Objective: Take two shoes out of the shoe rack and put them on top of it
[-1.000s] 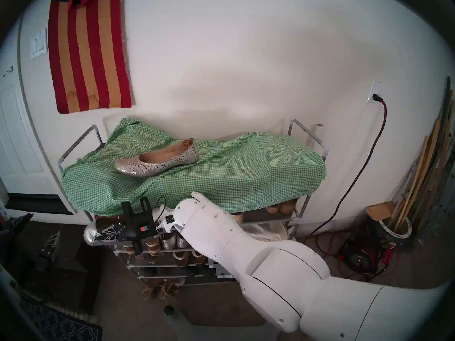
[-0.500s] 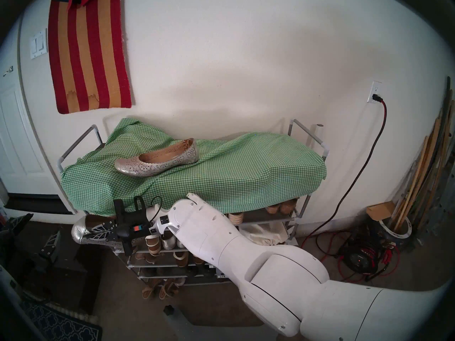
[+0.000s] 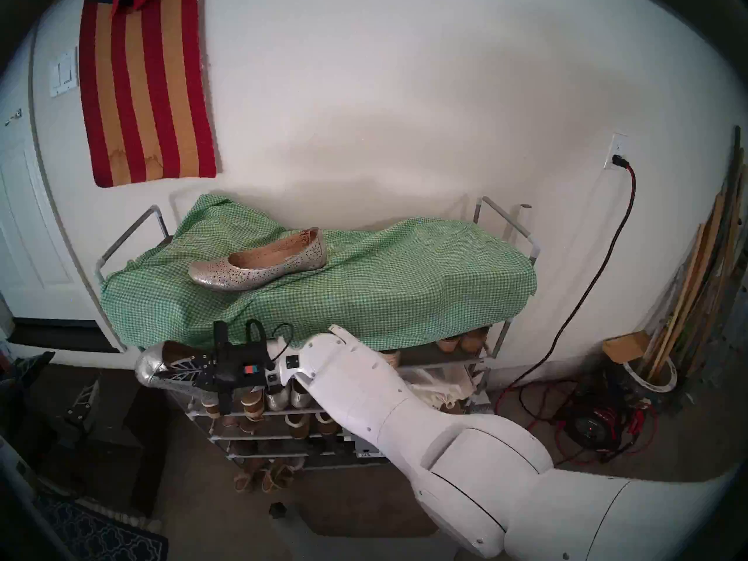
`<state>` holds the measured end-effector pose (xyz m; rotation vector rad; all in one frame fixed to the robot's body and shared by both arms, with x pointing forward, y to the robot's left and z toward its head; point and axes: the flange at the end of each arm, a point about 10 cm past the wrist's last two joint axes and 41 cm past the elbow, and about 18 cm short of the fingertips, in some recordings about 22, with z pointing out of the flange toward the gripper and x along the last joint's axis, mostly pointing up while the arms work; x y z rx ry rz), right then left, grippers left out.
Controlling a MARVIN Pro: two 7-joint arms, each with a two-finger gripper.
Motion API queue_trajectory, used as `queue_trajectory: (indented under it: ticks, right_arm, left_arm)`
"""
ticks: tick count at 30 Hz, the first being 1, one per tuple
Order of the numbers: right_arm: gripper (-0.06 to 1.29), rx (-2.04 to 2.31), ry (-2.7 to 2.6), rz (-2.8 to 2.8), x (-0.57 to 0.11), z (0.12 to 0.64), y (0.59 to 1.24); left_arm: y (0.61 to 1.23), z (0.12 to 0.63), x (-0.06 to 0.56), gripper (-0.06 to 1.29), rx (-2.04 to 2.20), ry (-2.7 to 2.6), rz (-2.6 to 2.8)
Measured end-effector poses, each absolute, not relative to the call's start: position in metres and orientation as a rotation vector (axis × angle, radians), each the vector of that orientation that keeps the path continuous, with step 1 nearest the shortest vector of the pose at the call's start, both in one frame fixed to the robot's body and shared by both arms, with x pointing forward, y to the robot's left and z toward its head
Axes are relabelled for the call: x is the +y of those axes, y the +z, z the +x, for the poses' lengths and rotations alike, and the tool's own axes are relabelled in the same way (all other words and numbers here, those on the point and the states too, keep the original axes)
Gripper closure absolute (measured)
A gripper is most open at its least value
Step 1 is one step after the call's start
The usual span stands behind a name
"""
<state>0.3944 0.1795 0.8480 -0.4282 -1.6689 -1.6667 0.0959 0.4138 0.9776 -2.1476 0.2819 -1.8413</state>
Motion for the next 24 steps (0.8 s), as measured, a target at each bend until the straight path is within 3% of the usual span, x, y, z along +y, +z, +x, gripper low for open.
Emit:
queue_trajectory:
  ticks: [24]
  right_arm:
    - [1.25, -1.531, -1.873, -0.347, 0.141, 0.413, 0.898]
  left_arm:
    - [0.977, 0.095, 0.413, -0.04, 0.278, -1.843, -2.148]
